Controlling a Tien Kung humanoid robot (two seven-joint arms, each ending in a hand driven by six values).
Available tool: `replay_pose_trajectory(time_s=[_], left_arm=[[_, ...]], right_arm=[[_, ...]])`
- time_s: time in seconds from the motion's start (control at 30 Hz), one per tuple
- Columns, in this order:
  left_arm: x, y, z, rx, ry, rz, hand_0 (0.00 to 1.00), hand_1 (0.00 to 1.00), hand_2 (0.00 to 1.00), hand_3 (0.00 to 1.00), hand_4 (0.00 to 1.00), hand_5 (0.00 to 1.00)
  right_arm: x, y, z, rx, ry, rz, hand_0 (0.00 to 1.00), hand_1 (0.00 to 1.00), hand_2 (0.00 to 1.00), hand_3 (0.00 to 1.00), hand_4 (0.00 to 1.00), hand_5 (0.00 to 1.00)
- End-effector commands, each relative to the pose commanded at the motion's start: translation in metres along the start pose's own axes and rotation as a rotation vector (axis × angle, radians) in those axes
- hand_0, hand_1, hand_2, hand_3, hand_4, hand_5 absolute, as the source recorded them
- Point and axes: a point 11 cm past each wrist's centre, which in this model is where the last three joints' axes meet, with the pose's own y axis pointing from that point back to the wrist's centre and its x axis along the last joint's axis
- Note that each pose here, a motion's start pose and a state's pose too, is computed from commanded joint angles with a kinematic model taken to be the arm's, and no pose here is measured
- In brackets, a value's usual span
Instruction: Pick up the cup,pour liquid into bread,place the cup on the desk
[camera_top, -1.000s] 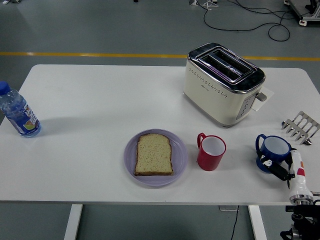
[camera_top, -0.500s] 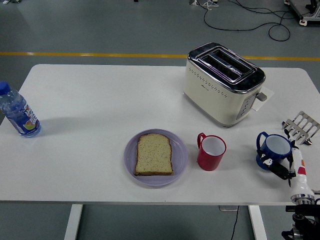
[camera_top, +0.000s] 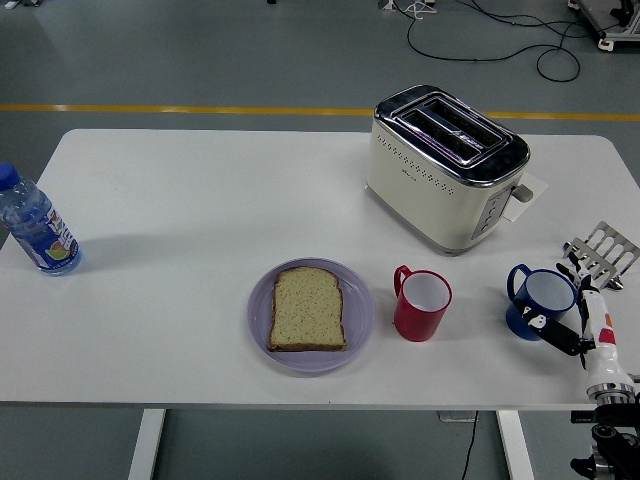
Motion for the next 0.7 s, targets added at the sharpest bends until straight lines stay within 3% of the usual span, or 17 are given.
replay_pose_trajectory(time_s=[0.2,0.4,0.57,0.7], left_arm=[[0.001,0.0,-0.004,0.006,0.0,0.002,0.648,0.656,0.653,0.534,0.306,0.763],[0.002,0.0,-0.005,0.007,-0.002,0.005,0.648,0.656,0.652,0.534,0.306,0.761],[0.003,0.0,-0.004,0.005,-0.006,0.006,0.647,0.656,0.652,0.534,0.305,0.764],[0.005,0.0,-0.003,0.003,-0.007,0.008,0.647,0.656,0.652,0.534,0.305,0.764]], right_arm=[[0.002,0.002,-0.009,0.027,-0.018,0.012,0.949,0.815,0.939,0.998,0.947,0.117],[0.006,0.006,-0.038,0.112,-0.053,0.025,0.951,0.817,0.942,0.998,0.948,0.115],[0.013,0.01,-0.075,0.227,-0.06,0.052,0.933,0.805,0.925,0.998,0.95,0.12],[0.006,0.02,-0.107,0.319,-0.045,0.002,0.933,0.805,0.925,0.998,0.95,0.12]])
